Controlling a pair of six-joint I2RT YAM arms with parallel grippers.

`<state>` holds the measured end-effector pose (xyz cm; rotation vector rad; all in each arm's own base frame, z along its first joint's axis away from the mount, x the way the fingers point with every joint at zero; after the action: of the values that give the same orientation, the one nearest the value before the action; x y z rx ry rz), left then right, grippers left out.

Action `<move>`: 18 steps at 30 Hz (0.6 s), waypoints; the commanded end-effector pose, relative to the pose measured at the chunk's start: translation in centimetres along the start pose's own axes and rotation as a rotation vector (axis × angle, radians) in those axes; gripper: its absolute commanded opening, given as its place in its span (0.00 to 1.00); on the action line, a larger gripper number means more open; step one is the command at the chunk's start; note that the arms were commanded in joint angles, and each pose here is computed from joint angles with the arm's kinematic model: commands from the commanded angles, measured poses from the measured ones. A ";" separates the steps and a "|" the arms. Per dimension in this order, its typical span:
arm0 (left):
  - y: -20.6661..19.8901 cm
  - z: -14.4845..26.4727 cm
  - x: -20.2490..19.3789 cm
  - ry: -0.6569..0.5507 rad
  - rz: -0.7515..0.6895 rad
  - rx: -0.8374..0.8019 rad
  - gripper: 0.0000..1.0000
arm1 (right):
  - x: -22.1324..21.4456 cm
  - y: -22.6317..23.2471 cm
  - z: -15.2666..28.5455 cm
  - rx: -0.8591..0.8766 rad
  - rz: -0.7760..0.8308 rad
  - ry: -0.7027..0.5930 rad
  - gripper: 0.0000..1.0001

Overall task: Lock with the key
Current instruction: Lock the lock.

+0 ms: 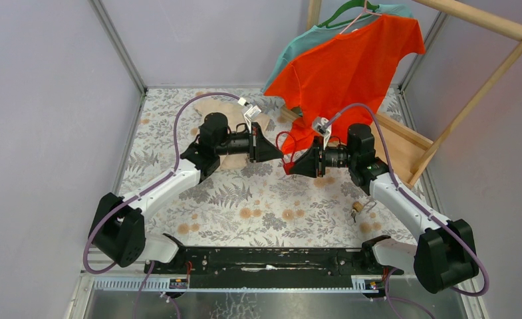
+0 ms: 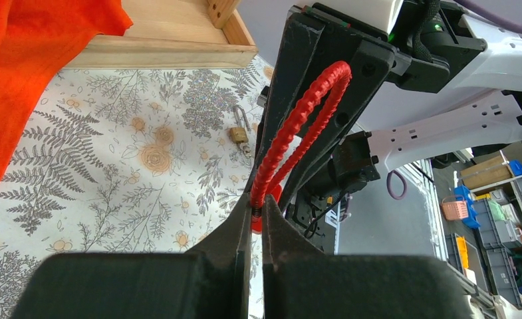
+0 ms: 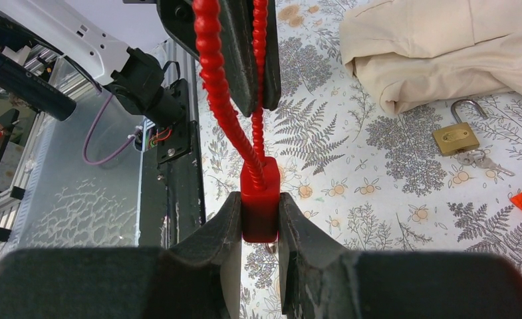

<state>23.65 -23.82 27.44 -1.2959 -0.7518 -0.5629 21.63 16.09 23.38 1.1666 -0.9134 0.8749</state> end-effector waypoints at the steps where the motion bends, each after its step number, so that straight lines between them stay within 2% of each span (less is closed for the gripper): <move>1: -0.7 -0.3 -1.5 0.066 -0.011 -0.065 0.10 | 3.7 0.1 0.4 -0.038 0.180 -0.105 0.00; 3: -0.8 0.0 -1.1 0.039 -0.009 -0.069 0.25 | 3.5 0.1 0.5 -0.035 0.183 -0.099 0.00; 5: -0.7 0.4 -0.4 0.013 -0.006 -0.068 0.36 | 3.3 0.0 0.4 -0.030 0.180 -0.091 0.00; 10: -0.8 1.0 0.5 -0.022 -0.013 -0.063 0.48 | 3.0 -0.1 0.1 0.002 0.151 -0.088 0.00; 18: -0.3 1.1 -0.5 -0.003 -0.031 -0.059 0.68 | 3.3 0.3 0.0 0.058 0.105 -0.103 0.00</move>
<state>23.22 -23.07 26.97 -1.3220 -0.7062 -0.5516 22.33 16.19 24.31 1.1747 -0.9826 0.8818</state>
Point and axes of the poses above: each gripper's point midway between its finger pads, its own z axis back along the fingers, its own y axis along the line the jaws close on, x = y × z, the point moved 9 cm from there along z, back along the fingers, and after that the axes turned 3 degrees about z, right-handed, at the moved point
